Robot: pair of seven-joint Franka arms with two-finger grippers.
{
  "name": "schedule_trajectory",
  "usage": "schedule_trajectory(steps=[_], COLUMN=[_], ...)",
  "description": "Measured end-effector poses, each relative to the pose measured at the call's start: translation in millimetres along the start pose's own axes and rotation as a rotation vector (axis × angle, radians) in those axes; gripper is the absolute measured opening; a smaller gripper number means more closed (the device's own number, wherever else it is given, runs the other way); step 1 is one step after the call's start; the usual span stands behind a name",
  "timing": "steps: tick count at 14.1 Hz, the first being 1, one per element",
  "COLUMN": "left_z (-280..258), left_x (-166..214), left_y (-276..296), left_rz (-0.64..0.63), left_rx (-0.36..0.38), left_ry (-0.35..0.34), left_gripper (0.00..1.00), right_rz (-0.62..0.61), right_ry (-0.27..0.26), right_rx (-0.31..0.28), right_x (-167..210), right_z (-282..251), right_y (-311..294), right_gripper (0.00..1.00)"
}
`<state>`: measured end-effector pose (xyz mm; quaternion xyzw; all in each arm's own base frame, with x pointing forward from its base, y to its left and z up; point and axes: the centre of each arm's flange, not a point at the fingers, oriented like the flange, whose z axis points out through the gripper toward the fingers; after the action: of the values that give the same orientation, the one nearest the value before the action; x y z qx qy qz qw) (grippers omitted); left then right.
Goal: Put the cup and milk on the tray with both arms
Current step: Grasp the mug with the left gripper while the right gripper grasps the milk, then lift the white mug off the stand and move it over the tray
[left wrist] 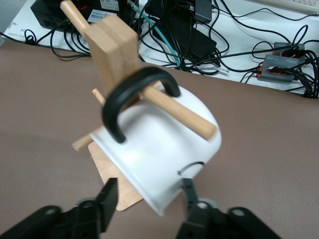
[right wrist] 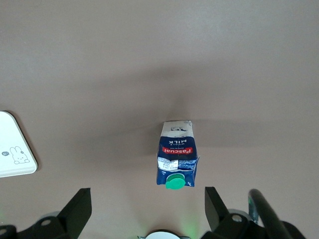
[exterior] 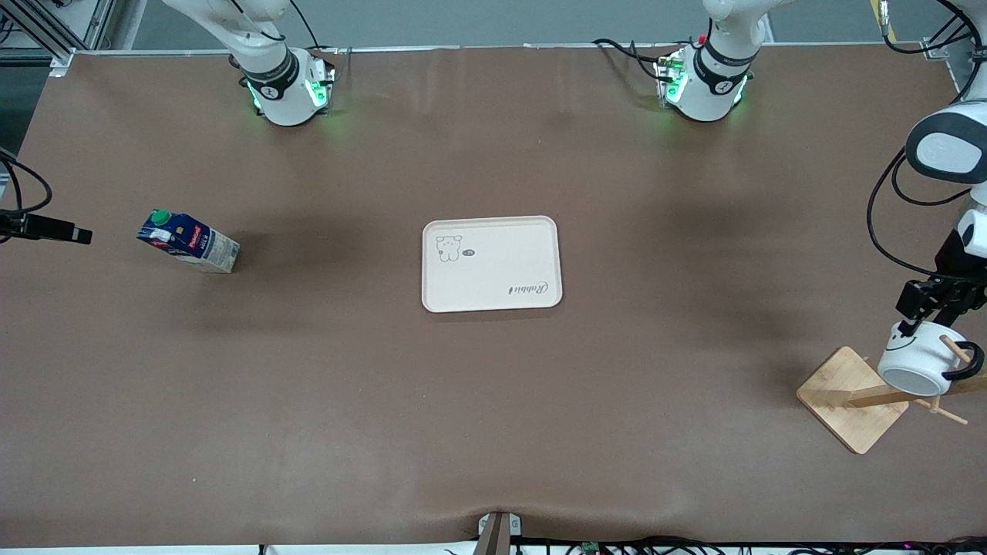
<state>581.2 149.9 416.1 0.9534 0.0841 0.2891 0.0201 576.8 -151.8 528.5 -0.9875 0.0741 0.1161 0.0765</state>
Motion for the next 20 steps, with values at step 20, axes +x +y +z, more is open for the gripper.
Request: schedule_trajectory(steps=[20], left_z=[-47.4], left_x=[13.8], left_y=[130.4], left_rz=[-0.018], left_rx=[-0.151], left_ry=[-0.087], left_gripper=[0.09], right_rz=[0.112], right_ry=[-0.095], right_rx=[0.005], right_x=[-21.7], right_z=[84.6], right_y=[4.4], right_gripper=[1.00])
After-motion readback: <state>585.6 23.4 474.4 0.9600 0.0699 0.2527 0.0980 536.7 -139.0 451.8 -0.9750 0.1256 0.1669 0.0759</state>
